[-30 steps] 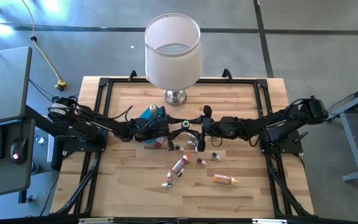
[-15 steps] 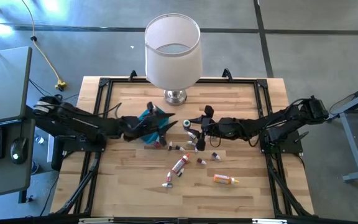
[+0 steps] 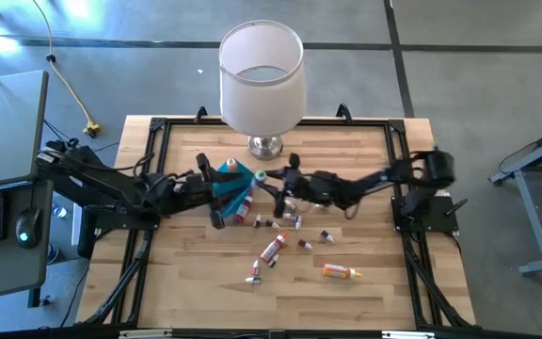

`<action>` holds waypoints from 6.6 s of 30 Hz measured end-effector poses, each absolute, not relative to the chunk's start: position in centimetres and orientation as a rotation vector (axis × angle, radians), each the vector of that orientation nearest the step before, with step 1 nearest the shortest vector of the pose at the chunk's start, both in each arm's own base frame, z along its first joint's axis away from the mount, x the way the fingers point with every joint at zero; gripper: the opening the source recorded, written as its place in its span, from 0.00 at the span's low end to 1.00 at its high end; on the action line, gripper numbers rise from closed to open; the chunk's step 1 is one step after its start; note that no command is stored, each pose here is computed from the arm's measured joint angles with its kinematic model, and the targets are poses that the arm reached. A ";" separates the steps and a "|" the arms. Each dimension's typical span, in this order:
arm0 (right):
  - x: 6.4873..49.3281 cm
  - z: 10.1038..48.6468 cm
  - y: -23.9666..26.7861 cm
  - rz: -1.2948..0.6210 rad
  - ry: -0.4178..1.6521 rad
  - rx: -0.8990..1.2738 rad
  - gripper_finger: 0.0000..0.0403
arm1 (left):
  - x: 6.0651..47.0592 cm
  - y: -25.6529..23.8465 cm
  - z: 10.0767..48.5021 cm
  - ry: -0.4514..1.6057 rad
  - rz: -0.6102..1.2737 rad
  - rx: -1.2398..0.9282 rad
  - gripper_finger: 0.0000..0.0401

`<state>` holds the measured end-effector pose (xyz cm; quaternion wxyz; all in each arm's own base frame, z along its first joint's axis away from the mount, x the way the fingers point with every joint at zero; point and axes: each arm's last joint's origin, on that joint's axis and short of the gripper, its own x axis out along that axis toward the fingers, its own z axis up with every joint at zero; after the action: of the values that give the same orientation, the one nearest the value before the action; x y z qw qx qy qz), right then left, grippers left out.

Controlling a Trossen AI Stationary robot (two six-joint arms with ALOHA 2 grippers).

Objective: Pick & Place food coloring
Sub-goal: Put the large green food coloring bottle into the blue bin, then put the large yellow food coloring bottle into the blue bin

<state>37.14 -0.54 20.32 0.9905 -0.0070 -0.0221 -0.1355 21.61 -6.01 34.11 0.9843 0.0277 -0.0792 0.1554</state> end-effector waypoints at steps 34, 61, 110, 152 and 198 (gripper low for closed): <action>44.6 14.5 -5.5 -0.516 0.186 0.087 0.37 | 21.4 -5.9 33.8 -0.121 0.299 0.074 0.35; 44.6 11.2 -9.0 -0.491 0.193 0.104 0.43 | 21.5 -5.9 33.7 -0.102 0.296 0.083 0.35; 30.0 26.2 10.5 0.108 0.982 -0.053 0.40 | 21.5 -6.2 30.6 0.148 0.221 -0.131 0.35; 16.9 15.8 20.7 0.000 1.191 0.108 0.40 | 21.5 -6.1 30.5 0.156 0.237 -0.125 0.35; 11.9 10.2 19.8 0.002 0.685 0.126 0.40 | 21.5 -6.1 30.5 0.154 0.240 -0.125 0.35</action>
<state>11.86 19.81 10.24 0.9400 0.0615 0.3355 0.0011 21.50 -6.12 30.51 0.9879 -0.0624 0.0768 0.1197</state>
